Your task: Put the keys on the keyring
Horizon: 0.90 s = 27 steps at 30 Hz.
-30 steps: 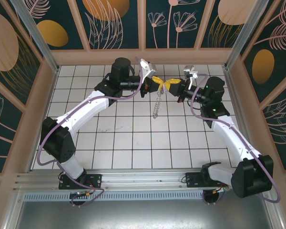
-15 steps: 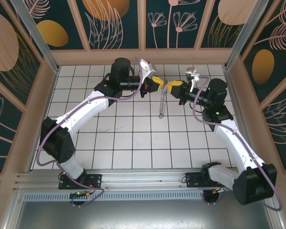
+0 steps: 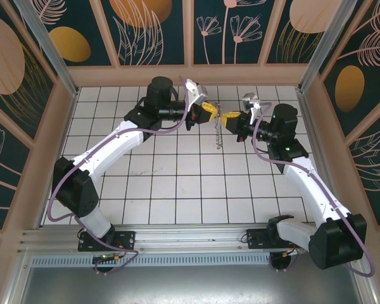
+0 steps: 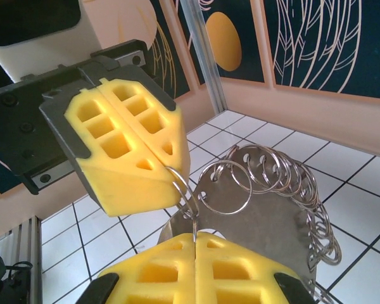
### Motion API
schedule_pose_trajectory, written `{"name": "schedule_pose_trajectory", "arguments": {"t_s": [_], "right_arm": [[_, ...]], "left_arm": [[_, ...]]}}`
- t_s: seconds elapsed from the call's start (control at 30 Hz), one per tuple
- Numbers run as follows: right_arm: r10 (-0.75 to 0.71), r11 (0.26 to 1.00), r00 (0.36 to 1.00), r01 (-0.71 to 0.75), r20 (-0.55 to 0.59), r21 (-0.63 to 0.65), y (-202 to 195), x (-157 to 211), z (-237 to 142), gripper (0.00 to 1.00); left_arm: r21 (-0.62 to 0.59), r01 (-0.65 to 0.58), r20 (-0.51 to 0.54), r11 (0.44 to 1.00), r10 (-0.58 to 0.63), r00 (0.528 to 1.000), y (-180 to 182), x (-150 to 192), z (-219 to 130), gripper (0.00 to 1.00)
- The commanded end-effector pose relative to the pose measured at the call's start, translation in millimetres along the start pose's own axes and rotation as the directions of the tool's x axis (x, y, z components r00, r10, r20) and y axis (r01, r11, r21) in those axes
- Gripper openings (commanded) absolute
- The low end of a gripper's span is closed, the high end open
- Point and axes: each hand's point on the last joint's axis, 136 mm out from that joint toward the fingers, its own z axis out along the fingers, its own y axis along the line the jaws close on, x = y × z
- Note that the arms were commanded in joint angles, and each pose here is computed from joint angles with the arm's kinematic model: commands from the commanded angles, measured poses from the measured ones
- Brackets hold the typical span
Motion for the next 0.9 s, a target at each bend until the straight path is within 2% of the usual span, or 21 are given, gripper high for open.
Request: {"name": "schedule_pose_trajectory", "arguments": {"t_s": [0.0,0.87], "right_arm": [[-0.054,0.998,0.998,0.054,0.035,-0.012,4.9,-20.2,-1.0,0.00],[-0.081,0.996,0.995,0.083,0.061,-0.037,20.3,-32.5,-4.9,0.00]], "left_arm": [[0.032,-0.067,0.045,0.997,0.065,0.997,-15.4,-22.2,-6.8,0.00],[0.040,-0.049,0.034,0.998,0.047,0.998,-8.8,-18.2,1.1,0.00]]}}
